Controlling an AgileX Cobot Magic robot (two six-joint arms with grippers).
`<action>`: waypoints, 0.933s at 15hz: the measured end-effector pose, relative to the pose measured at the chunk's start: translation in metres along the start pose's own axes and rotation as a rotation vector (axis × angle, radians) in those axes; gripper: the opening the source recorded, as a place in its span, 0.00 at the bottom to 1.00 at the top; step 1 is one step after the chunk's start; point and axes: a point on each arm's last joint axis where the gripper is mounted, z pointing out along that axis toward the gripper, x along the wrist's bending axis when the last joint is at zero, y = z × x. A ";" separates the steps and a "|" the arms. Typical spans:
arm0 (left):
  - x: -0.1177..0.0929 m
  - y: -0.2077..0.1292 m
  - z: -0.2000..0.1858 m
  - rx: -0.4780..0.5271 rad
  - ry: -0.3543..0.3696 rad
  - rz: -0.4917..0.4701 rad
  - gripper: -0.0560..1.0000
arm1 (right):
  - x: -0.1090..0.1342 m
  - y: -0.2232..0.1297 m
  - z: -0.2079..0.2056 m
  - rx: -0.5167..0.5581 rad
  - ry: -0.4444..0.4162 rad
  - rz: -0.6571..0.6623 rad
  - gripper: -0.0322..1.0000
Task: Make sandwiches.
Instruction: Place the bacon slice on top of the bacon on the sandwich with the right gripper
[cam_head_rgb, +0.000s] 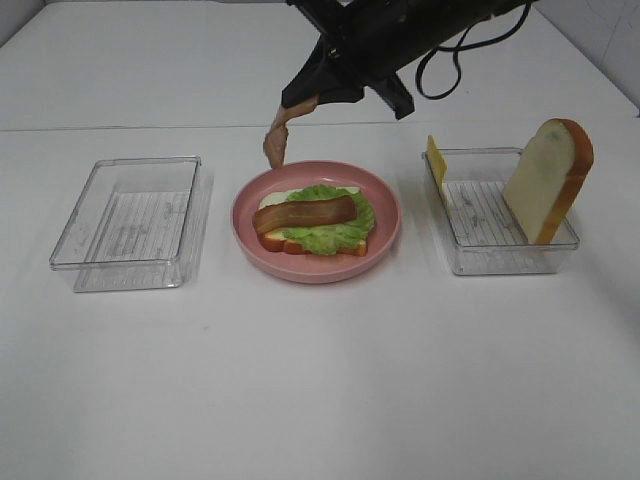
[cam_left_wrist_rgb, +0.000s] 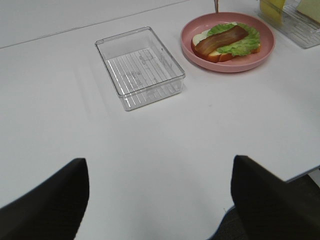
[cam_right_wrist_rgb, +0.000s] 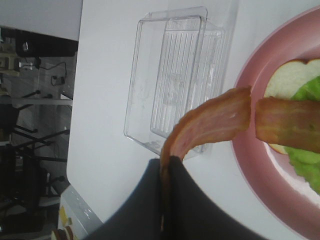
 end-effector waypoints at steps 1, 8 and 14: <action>0.000 0.000 0.000 0.000 0.000 0.000 0.76 | -0.006 0.002 0.012 -0.015 0.017 0.033 0.03; 0.000 0.000 0.000 0.000 0.000 0.000 0.76 | -0.059 0.011 0.065 -0.087 0.031 0.252 0.03; 0.000 0.000 0.000 0.000 0.000 0.000 0.76 | -0.072 0.005 0.067 -0.034 -0.097 0.259 0.03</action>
